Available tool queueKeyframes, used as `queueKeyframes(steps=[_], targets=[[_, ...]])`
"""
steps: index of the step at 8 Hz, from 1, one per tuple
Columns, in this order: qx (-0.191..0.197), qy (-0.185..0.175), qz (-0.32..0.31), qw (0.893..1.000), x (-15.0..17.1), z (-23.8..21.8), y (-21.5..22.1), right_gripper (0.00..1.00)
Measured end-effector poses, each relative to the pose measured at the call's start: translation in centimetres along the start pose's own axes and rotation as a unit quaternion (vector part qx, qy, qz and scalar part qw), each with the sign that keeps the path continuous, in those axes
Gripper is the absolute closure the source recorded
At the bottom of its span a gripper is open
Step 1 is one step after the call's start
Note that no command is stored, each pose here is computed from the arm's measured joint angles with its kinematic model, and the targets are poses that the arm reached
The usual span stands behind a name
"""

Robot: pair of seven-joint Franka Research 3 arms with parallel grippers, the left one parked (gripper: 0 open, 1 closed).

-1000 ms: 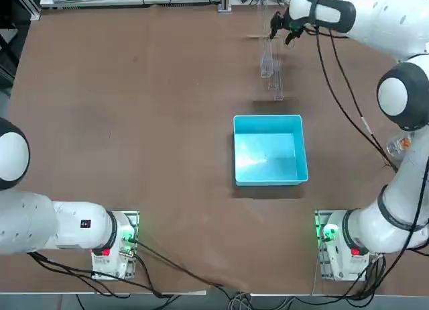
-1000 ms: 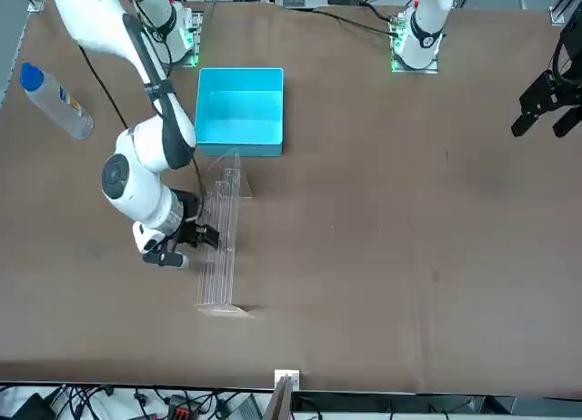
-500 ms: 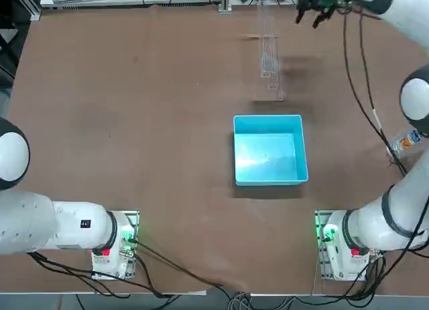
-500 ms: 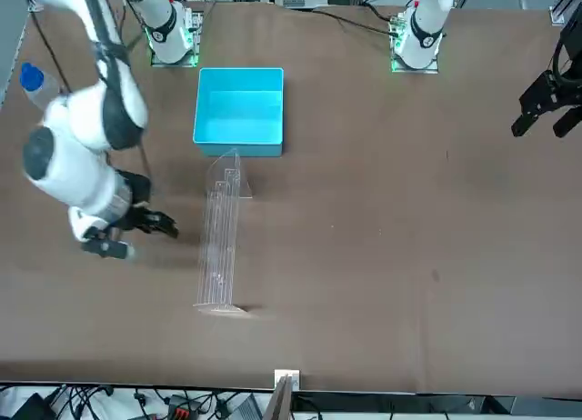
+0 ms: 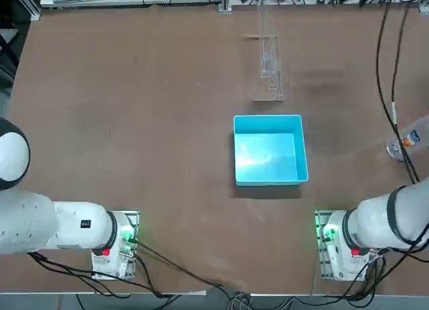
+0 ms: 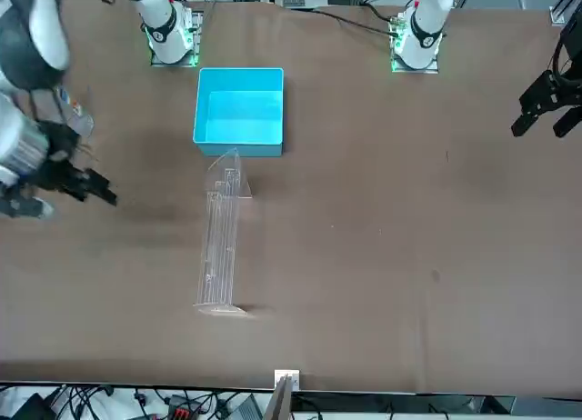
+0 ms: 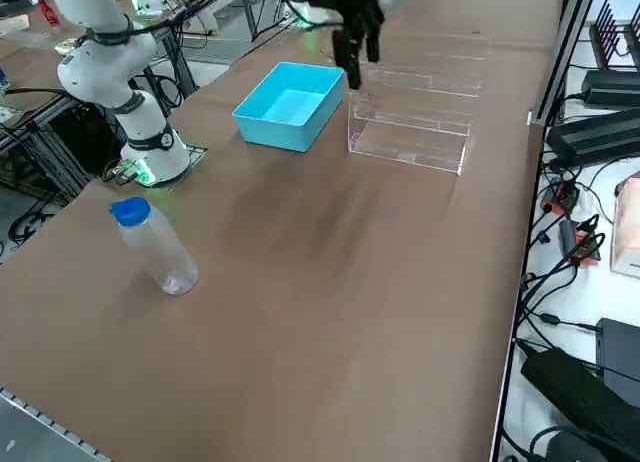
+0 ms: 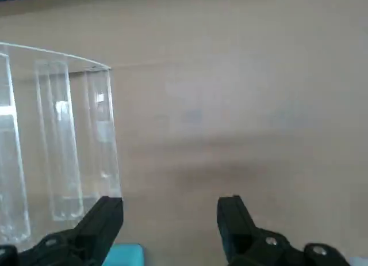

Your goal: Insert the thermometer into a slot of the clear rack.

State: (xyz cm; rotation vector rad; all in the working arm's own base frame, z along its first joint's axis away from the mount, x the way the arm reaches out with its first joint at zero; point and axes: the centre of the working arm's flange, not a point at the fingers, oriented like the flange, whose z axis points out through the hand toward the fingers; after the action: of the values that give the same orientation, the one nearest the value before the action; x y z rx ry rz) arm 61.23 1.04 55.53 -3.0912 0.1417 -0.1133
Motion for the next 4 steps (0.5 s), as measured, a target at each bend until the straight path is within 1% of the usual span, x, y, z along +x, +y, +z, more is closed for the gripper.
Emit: queueKeyframes(steps=[1, 2, 4], targets=[[-0.01, 0.003, -0.001, 1.0, -0.8, -1.8, 0.3, 0.0], [-0.015, -0.002, -0.001, 1.0, -1.5, -3.2, 0.5, 0.0], [-0.02, -0.041, -0.01, 0.999, -2.8, -5.7, 2.0, 0.0]])
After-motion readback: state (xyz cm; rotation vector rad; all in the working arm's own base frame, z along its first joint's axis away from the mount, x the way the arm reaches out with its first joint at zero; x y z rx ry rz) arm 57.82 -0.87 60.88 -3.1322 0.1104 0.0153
